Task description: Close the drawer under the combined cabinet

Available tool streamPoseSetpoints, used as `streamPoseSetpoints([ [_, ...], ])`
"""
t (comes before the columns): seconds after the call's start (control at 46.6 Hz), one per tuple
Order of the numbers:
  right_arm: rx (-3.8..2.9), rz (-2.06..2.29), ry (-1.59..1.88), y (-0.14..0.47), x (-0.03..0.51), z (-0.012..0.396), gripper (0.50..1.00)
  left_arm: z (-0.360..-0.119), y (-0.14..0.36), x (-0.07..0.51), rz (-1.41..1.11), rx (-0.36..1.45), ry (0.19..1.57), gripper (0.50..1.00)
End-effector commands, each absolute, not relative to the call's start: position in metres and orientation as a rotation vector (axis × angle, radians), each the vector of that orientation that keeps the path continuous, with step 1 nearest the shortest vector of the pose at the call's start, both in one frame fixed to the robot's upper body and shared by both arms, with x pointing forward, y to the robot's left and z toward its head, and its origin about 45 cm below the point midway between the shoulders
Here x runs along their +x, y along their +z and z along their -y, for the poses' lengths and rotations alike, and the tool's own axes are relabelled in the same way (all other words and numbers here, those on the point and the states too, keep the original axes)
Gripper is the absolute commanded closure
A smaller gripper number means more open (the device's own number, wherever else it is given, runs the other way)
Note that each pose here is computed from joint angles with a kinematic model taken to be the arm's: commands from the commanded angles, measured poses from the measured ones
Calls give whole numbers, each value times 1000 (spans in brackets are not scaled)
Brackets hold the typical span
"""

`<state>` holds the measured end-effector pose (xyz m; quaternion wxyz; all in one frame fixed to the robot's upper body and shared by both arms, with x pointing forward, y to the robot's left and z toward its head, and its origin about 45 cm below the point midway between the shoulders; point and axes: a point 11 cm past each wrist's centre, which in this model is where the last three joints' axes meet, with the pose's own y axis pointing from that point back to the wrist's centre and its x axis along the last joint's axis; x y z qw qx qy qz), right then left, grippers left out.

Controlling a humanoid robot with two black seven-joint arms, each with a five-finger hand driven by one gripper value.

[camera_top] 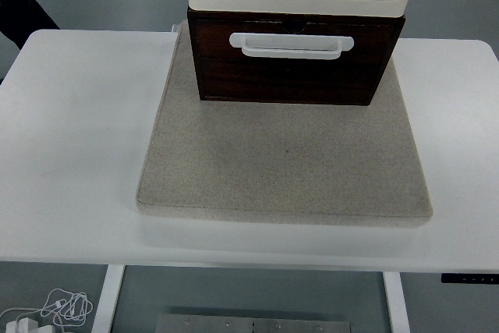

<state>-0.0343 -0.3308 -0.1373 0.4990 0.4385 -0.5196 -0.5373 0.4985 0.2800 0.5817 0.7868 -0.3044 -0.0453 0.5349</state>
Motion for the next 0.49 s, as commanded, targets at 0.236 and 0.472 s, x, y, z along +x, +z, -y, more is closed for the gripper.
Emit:
streamPoseSetpoints([
  [0.236,1061,1257,-1300,-137,-34,331,572,-370,496,537,-217,-685,1449,500],
  [0.472,1071,1252,-1305,-137,-34,329,572,-375,407,546,-391,-604,1547,500],
])
